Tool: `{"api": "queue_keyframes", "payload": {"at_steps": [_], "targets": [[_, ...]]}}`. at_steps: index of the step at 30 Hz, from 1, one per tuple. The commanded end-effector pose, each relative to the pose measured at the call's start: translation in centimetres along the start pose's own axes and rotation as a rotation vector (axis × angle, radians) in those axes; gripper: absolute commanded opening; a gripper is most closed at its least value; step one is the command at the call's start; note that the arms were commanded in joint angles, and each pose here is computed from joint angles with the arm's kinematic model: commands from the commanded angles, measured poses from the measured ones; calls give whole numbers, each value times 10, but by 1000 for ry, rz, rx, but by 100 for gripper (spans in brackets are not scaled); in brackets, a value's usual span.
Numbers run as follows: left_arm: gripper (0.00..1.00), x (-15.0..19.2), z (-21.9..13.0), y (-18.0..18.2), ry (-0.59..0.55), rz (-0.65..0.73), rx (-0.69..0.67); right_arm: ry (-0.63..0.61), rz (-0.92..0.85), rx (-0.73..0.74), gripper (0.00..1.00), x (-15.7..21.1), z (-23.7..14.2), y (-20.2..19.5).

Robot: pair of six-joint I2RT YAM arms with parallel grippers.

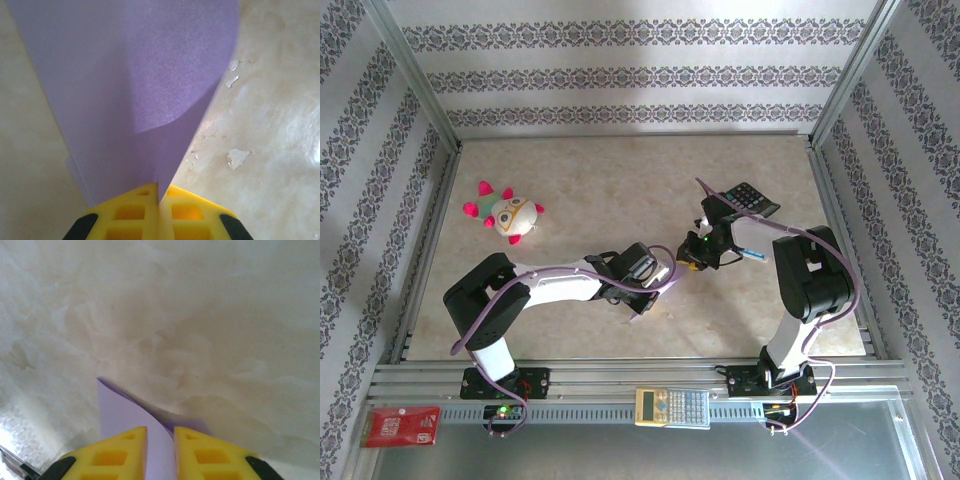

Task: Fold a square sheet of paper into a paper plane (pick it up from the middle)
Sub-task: Fold the wing for the fifth time at the center of the table.

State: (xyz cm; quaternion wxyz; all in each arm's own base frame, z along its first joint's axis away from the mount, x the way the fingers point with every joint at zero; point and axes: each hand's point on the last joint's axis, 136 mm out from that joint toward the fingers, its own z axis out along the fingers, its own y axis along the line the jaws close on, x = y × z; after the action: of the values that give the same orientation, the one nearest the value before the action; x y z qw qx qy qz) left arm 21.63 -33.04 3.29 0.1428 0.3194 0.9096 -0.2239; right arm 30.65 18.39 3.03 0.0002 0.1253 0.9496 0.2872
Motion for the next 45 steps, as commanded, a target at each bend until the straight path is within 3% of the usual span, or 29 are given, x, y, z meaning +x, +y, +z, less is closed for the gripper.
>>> {"api": "queue_keyframes", "payload": {"at_steps": [1,14,29,45], "targets": [[0,-4,0,-8,12,-65,60,34,-88,49,27,4,-6,-2],[0,-6,6,-16,38,-198,194,42,-167,116,32,9,-25,-7],[0,-14,4,-19,20,-395,370,-56,-237,281,41,18,-74,-24],[0,-18,9,-12,3,-529,512,-10,-337,79,39,70,-49,0]]}}
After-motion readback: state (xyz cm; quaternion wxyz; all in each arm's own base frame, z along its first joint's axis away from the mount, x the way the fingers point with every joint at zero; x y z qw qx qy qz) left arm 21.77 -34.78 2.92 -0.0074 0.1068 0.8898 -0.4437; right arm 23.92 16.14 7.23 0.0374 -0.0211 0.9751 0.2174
